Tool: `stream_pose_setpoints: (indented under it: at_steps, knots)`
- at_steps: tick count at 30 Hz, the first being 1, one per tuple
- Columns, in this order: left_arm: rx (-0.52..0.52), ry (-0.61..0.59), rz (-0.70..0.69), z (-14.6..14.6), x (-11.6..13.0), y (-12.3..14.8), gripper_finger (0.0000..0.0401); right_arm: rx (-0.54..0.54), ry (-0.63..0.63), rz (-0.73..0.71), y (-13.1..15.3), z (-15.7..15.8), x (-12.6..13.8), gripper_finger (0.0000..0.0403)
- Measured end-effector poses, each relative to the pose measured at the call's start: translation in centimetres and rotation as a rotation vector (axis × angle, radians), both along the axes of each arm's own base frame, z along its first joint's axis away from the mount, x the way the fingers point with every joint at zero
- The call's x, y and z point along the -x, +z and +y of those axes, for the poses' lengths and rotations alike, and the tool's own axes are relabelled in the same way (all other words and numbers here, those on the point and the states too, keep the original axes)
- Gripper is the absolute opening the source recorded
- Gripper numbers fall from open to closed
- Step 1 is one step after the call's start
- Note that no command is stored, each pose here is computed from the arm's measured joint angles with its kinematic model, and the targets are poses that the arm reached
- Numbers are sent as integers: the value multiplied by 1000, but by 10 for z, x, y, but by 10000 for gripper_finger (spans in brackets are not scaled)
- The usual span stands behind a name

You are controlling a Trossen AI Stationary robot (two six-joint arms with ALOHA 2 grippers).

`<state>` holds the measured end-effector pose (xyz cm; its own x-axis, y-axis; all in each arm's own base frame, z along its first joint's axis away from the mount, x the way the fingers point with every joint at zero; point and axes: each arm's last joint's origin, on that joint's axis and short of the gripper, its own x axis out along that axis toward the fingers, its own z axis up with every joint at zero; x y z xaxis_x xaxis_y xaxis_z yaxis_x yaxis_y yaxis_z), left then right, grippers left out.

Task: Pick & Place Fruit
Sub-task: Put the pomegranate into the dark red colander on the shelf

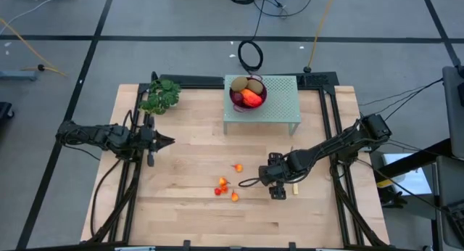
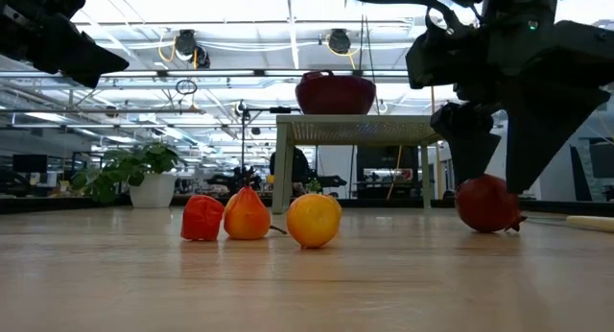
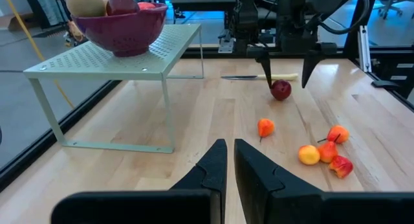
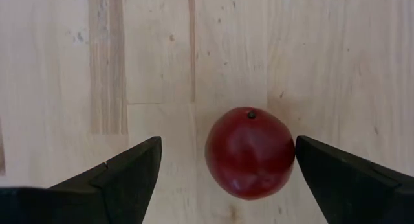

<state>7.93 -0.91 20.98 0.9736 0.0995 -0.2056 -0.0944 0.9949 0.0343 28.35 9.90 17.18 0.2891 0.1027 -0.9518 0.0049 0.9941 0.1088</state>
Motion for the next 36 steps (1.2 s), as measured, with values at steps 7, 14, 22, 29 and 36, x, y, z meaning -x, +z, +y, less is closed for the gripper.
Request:
stream_pose_setpoints:
  at_steps: [7,14,22,29,36]
  knots:
    - [-1,0,0,0,0,0,33,1,2,1,-4,-1,2,350]
    - [-1,0,0,0,0,0,33,2,2,4,-4,-1,2,350]
    - [-1,0,0,0,0,0,33,3,5,3,-4,-1,2,350]
    - [-1,0,0,0,0,0,33,3,6,3,-4,-1,2,350]
    - [-1,0,0,0,0,0,33,3,6,3,-4,-1,2,350]
